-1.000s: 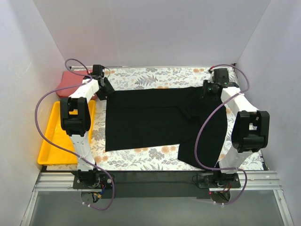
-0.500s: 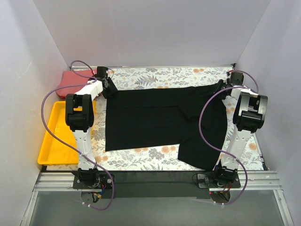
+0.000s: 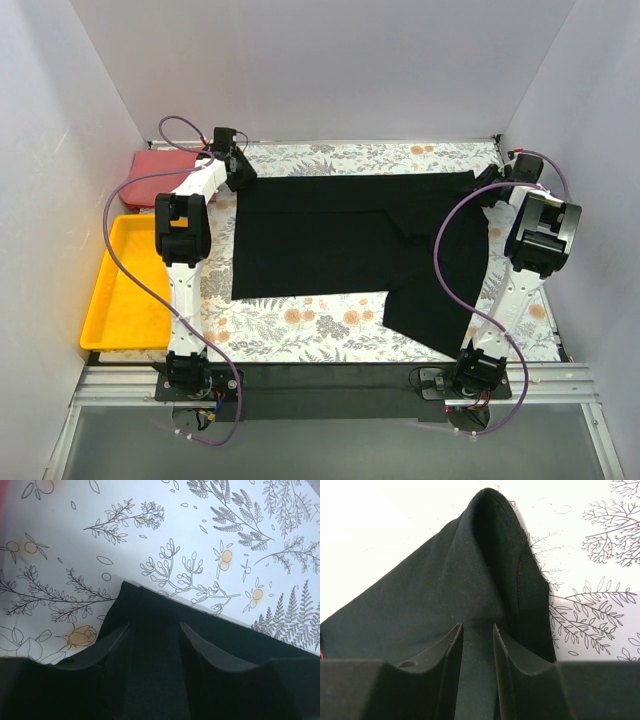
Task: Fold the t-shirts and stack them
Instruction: Fold the tshirt
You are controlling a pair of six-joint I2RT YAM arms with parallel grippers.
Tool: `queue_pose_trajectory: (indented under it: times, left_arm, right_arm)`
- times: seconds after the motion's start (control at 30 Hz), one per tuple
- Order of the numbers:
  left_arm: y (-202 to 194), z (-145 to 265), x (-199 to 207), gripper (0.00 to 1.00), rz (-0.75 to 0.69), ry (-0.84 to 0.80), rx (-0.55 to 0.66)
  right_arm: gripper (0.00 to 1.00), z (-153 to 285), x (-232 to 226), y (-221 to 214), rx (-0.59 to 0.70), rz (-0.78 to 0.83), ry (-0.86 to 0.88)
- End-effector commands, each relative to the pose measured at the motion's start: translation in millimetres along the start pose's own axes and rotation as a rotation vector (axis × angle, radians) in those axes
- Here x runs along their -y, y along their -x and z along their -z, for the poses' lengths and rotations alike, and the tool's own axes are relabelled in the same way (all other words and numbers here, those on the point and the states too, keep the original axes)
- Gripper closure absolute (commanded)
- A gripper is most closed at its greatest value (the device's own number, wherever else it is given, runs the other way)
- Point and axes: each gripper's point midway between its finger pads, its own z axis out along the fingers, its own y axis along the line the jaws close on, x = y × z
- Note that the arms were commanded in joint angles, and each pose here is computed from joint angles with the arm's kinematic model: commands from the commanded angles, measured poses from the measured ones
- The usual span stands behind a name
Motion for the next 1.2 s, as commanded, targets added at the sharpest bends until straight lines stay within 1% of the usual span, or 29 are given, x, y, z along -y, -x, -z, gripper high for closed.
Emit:
queue_pose_trajectory:
  times: [0.0, 0.07, 0.1, 0.13, 0.27, 0.3, 0.33, 0.4, 0.43, 0.5, 0.53, 0.57, 0.6, 0.63, 0.67, 0.7, 0.73, 0.77, 0.8, 0.83, 0.9, 0.93, 0.97, 1.0, 1.03, 1.1, 1.13, 1.17]
  left_arm:
    - [-24, -10, -29, 0.54, 0.005, 0.087, -0.079]
    - [-17, -4, -21, 0.48, 0.0, 0.053, -0.057]
    - [-7, 7, -13, 0.43, -0.011, 0.027, -0.033]
    - [-3, 12, -9, 0.4, -0.015, 0.008, -0.02]
    - [25, 48, 17, 0.3, -0.053, -0.066, 0.054]
    - [37, 66, 28, 0.28, -0.059, -0.095, 0.089]
    - [40, 76, 34, 0.26, -0.081, -0.106, 0.107]
    - [47, 94, 43, 0.25, -0.101, -0.119, 0.144]
    - [50, 114, 55, 0.25, -0.119, -0.14, 0.174]
    - [43, 129, 54, 0.25, -0.133, -0.128, 0.186]
    - [43, 152, 65, 0.25, -0.138, -0.156, 0.212]
    - [26, 150, 54, 0.25, -0.145, -0.126, 0.186]
    - [17, 156, 52, 0.24, -0.152, -0.125, 0.18]
    - [7, 166, 59, 0.24, -0.168, -0.144, 0.187]
    - [1, 184, 59, 0.24, -0.174, -0.16, 0.201]
    - [-24, 180, 45, 0.24, -0.189, -0.14, 0.157]
    - [-40, 184, 44, 0.24, -0.203, -0.152, 0.144]
    - [-44, 202, 43, 0.24, -0.207, -0.177, 0.164]
    - [-73, 194, 23, 0.24, -0.224, -0.142, 0.113]
    - [-84, 197, 20, 0.24, -0.236, -0.15, 0.108]
    - [-98, 211, 9, 0.24, -0.248, -0.159, 0.112]
    - [-116, 207, -7, 0.24, -0.259, -0.134, 0.087]
    - [-124, 208, -15, 0.24, -0.266, -0.127, 0.081]
    - [-124, 217, -18, 0.24, -0.269, -0.14, 0.1]
    - [-137, 213, -33, 0.24, -0.28, -0.117, 0.084]
    - [-142, 214, -44, 0.24, -0.284, -0.105, 0.099]
    - [-140, 216, -45, 0.24, -0.285, -0.114, 0.129]
    - [-144, 212, -56, 0.24, -0.287, -0.086, 0.136]
  right_arm:
    - [0.61, 12, 29, 21, 0.071, 0.031, -0.105]
    - [0.61, 22, 19, 28, 0.09, 0.067, -0.095]
    - [0.6, 26, 17, 26, 0.087, 0.075, -0.096]
    - [0.59, 36, 6, 33, 0.109, 0.109, -0.089]
    - [0.54, 62, -18, 31, 0.116, 0.213, -0.111]
    - [0.53, 66, -21, 24, 0.103, 0.23, -0.125]
    - [0.53, 78, -37, 21, 0.111, 0.283, -0.142]
    - [0.51, 87, -51, 7, 0.099, 0.337, -0.168]
    - [0.5, 96, -67, -9, 0.086, 0.4, -0.201]
    - [0.48, 104, -82, -32, 0.067, 0.466, -0.219]
    - [0.48, 109, -100, -53, 0.058, 0.539, -0.235]
    - [0.47, 113, -105, -69, 0.031, 0.57, -0.245]
    - [0.47, 120, -119, -77, 0.039, 0.609, -0.243]
    - [0.46, 119, -132, -99, 0.01, 0.66, -0.226]
    - [0.46, 121, -130, -119, -0.031, 0.683, -0.228]
    - [0.46, 127, -136, -128, -0.032, 0.71, -0.218]
    - [0.45, 127, -145, -145, -0.053, 0.763, -0.203]
    - [0.44, 126, -140, -161, -0.085, 0.787, -0.21]
    - [0.43, 128, -140, -170, -0.099, 0.808, -0.211]
    - [0.43, 127, -142, -182, -0.116, 0.846, -0.216]
    - [0.43, 122, -131, -197, -0.158, 0.873, -0.242]
    - [0.43, 121, -129, -201, -0.164, 0.893, -0.256]
    - [0.43, 118, -126, -203, -0.171, 0.902, -0.269]
    - [0.43, 114, -121, -206, -0.189, 0.91, -0.282]
    - [0.44, 112, -120, -208, -0.197, 0.925, -0.288]
    - [0.45, 105, -115, -213, -0.219, 0.932, -0.302]
    - [0.46, 101, -117, -214, -0.218, 0.937, -0.299]
    - [0.48, 99, -117, -215, -0.219, 0.94, -0.301]
